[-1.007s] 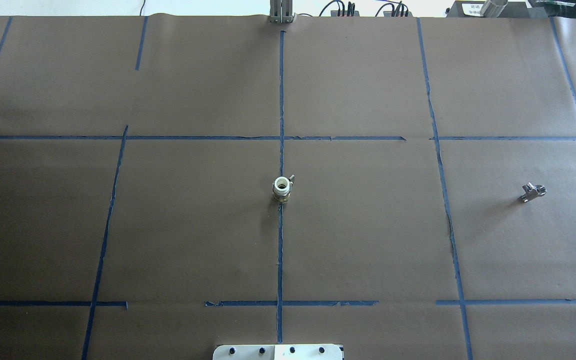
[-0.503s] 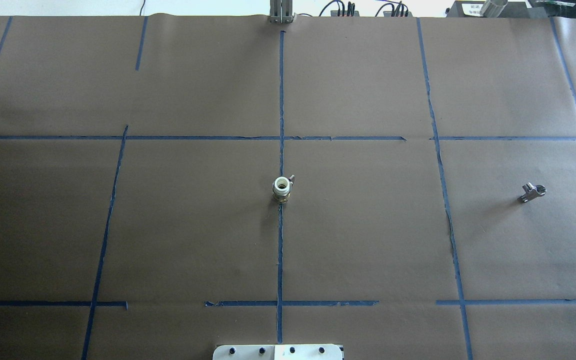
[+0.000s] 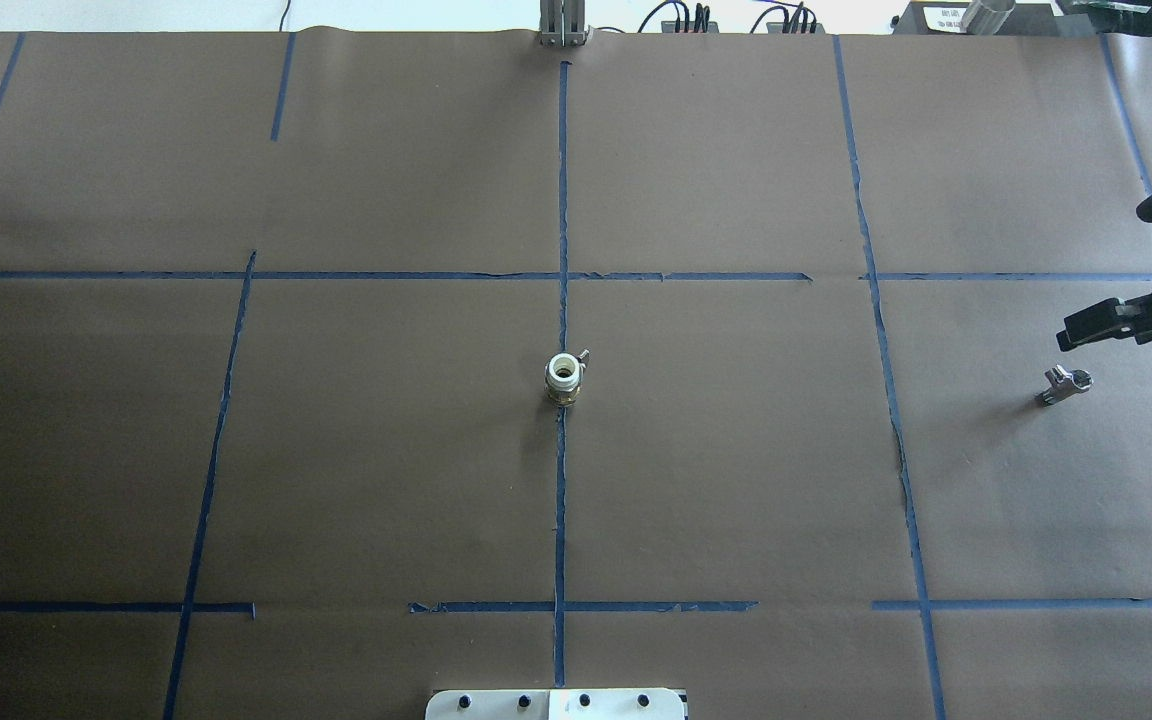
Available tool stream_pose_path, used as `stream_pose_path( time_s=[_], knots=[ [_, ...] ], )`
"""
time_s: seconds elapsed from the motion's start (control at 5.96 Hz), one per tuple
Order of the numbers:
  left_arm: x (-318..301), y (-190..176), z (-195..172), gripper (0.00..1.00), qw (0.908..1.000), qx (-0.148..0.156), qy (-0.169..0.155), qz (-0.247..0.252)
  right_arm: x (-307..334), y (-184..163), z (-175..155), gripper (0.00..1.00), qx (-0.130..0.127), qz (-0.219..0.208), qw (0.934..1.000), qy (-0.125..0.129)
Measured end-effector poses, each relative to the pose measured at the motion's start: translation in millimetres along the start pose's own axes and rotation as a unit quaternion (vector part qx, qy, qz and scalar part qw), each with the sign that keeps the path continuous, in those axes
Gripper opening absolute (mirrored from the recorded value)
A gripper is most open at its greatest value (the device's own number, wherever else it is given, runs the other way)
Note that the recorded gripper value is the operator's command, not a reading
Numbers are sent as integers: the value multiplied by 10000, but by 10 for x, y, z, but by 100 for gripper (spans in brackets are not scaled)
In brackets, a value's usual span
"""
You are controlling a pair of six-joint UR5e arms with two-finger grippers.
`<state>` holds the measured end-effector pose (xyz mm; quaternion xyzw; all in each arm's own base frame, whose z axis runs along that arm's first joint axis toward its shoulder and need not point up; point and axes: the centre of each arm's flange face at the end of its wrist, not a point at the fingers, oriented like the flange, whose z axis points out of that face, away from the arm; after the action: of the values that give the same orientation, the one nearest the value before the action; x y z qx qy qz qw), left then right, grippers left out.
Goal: Assemble PPR valve and pipe with both arms
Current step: 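Lower the right gripper onto the chrome valve piece and grasp it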
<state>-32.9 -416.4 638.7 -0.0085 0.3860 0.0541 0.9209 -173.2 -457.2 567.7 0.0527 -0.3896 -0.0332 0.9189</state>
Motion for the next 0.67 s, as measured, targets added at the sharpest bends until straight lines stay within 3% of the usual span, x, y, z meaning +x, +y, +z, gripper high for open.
stream_pose_path(
  time_s=[0.5, 0.67],
  knots=[
    [3, -4, 1, 100, 10000, -1, 0, -5, -67, 200, 259, 98, -231, -130, 9996, 107],
    [7, -7, -2, 100, 10000, 3, 2, -4, -96, 229, 334, 85, -276, -177, 9993, 159]
  ],
)
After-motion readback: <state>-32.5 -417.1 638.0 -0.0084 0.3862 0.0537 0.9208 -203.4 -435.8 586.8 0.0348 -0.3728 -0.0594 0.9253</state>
